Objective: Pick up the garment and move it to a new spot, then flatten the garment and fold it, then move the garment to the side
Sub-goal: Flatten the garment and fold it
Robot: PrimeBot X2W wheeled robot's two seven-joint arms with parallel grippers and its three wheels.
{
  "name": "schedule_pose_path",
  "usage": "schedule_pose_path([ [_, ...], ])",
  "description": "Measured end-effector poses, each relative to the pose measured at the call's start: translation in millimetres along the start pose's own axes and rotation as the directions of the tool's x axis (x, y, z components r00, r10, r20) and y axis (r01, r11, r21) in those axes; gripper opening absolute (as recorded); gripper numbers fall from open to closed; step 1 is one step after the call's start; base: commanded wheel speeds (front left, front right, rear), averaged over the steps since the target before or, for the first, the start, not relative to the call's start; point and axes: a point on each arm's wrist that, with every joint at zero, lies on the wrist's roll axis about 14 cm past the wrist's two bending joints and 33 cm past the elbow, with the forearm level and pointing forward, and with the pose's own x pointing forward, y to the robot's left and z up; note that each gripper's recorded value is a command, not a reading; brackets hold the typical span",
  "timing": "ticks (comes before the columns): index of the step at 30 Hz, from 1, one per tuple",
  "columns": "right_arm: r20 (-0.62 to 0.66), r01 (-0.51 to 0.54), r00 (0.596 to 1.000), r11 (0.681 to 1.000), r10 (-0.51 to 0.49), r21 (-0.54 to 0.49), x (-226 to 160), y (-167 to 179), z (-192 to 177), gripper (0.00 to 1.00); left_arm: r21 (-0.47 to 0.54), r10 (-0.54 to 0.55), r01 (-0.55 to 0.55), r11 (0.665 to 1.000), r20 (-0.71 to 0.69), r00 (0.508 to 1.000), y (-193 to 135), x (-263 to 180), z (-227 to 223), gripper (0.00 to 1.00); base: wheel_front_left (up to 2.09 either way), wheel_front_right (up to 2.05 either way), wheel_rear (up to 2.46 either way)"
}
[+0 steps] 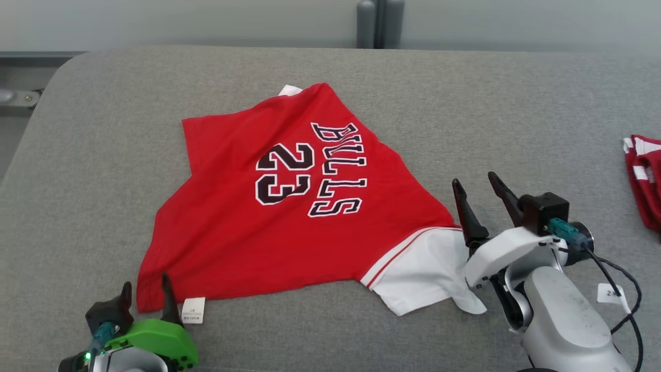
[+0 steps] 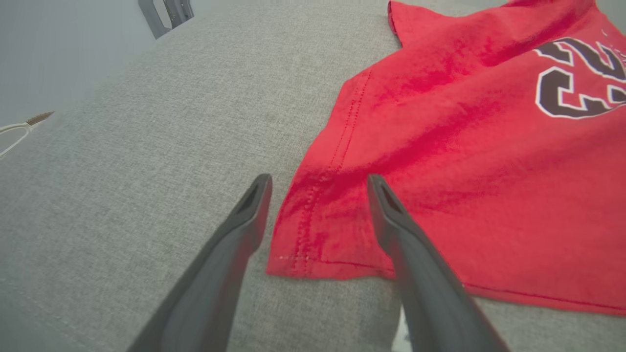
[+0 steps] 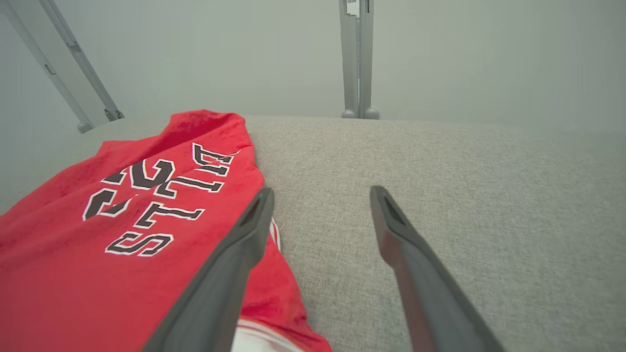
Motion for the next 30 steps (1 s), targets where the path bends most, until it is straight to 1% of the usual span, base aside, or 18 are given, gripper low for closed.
schedule_pose_path([
  [1, 0.0, 0.0, 1.0, 1.0, 0.0, 0.0, 0.0, 0.0, 0.0, 1.0, 0.0, 0.0, 0.0, 1.0, 0.0, 1.0, 0.0, 0.0, 0.0, 1.0, 0.0, 0.0, 0.0],
  [4, -0.074, -0.059, 0.996, 0.998, 0.059, 0.005, 14.6, 15.1, -20.5, 1.0, -0.007, -0.026, 0.026, 1.0, 0.007, 1.0, -6.1, -0.4, 2.7, 1.0, 0.0, 0.0, 0.0],
  [6, -0.101, -0.091, 0.991, 0.996, 0.093, 0.018, 25.5, 25.1, -27.8, 1.0, -0.017, -0.032, 0.032, 0.999, 0.009, 0.999, -8.3, -2.2, 3.0, 1.0, 0.0, 0.0, 0.0],
  [10, -0.143, -0.151, 0.978, 0.988, 0.151, 0.008, 45.8, 41.3, -38.2, 1.0, -0.035, -0.001, 0.001, 0.999, 0.007, 1.0, -1.2, -7.9, 1.9, 1.0, 0.0, 0.0, 0.0],
  [16, -0.216, -0.205, 0.955, 0.979, 0.203, 0.011, 63.2, 60.3, -60.9, 1.0, -0.045, 0.044, -0.043, 0.998, 0.022, 0.999, 11.2, -15.7, 5.5, 1.0, 0.0, 0.0, 0.0],
  [17, -0.227, -0.212, 0.951, 0.977, 0.209, 0.011, 65.2, 63.0, -64.4, 0.96, -0.046, 0.05, -0.049, 0.998, 0.024, 0.998, 13.1, -16.7, 6.1, 1.0, 0.0, 0.0, 0.0],
  [18, -0.236, -0.218, 0.948, 0.976, 0.215, 0.013, 66.8, 65.3, -67.8, 0.64, -0.047, 0.057, -0.056, 0.997, 0.026, 0.998, 14.8, -17.7, 6.6, 1.0, 0.0, 0.0, 0.0],
  [19, -0.244, -0.222, 0.945, 0.975, 0.219, 0.014, 68.3, 67.3, -70.6, 0.36, -0.047, 0.061, -0.06, 0.997, 0.027, 0.998, 16.2, -18.5, 6.7, 1.0, 0.0, 0.0, 0.0],
  [20, -0.25, -0.227, 0.942, 0.974, 0.224, 0.016, 69.9, 69.2, -72.7, 0.0, -0.048, 0.067, -0.065, 0.997, 0.025, 0.997, 17.8, -19.3, 6.2, 1.0, 0.0, 0.0, 0.0],
  [25, -0.254, -0.25, 0.935, 0.968, 0.248, 0.023, 73.5, 78.0, -75.3, 0.0, -0.051, 0.072, -0.071, 0.996, 0.011, 0.997, 18.4, -21.7, 1.2, 1.0, 0.0, 0.0, 0.0],
  [30, -0.189, -0.293, 0.938, 0.956, 0.29, 0.014, 76.4, 91.8, -54.3, 0.0, -0.051, 0.052, -0.051, 0.997, 0.012, 0.999, 11.5, -20.3, 1.6, 1.0, 0.0, 0.0, 0.0],
])
